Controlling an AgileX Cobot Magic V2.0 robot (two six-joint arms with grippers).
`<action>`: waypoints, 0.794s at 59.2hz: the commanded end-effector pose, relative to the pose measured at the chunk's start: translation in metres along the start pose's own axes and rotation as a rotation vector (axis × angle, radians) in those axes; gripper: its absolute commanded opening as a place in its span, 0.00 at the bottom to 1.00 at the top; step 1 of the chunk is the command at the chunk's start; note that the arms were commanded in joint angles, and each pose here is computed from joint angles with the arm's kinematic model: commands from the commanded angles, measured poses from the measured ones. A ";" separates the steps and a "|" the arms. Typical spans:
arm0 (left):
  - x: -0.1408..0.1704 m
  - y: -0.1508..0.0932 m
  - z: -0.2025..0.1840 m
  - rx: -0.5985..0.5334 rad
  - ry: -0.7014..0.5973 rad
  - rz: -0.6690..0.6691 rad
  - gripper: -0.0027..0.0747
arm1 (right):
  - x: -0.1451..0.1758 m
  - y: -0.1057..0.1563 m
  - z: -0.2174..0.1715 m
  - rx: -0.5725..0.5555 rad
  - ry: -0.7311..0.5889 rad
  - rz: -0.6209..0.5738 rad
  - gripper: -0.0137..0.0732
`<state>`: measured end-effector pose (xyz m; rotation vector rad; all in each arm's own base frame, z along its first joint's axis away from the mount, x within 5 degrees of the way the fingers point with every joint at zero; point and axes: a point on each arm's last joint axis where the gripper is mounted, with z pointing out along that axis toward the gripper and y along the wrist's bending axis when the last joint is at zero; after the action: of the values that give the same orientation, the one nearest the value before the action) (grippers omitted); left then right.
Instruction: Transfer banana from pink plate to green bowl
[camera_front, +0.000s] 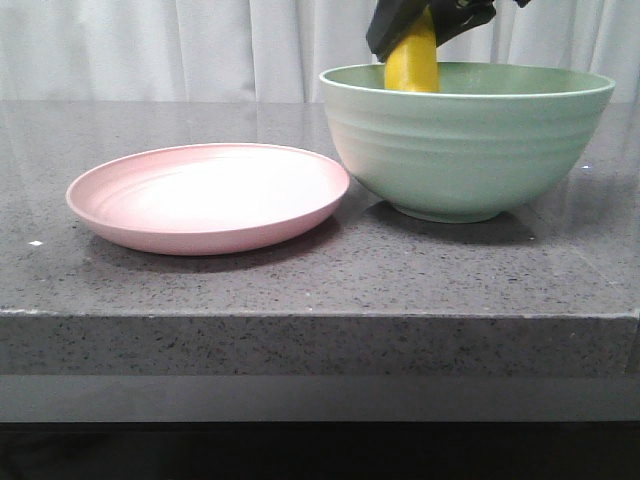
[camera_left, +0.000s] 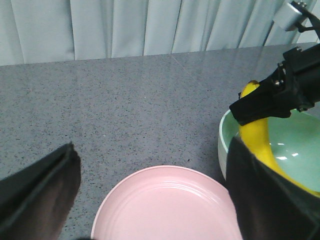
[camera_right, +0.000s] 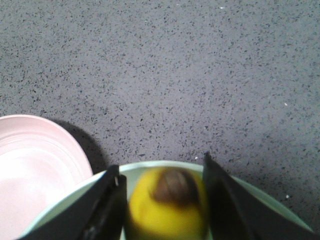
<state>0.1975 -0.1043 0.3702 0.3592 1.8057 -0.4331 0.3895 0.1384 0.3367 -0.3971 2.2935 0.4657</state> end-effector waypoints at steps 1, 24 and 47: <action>-0.020 -0.003 -0.008 0.010 -0.133 -0.006 0.79 | -0.020 0.006 -0.030 0.003 -0.132 -0.017 0.61; -0.020 -0.003 -0.008 0.010 -0.133 -0.006 0.79 | -0.021 0.006 -0.033 0.011 -0.137 -0.027 0.62; -0.020 -0.003 -0.008 0.010 -0.133 -0.006 0.79 | -0.033 0.023 -0.100 0.021 -0.267 -0.084 0.62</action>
<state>0.1975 -0.1043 0.3702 0.3592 1.8057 -0.4331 0.3611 0.1284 0.3850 -0.4169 2.1760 0.4342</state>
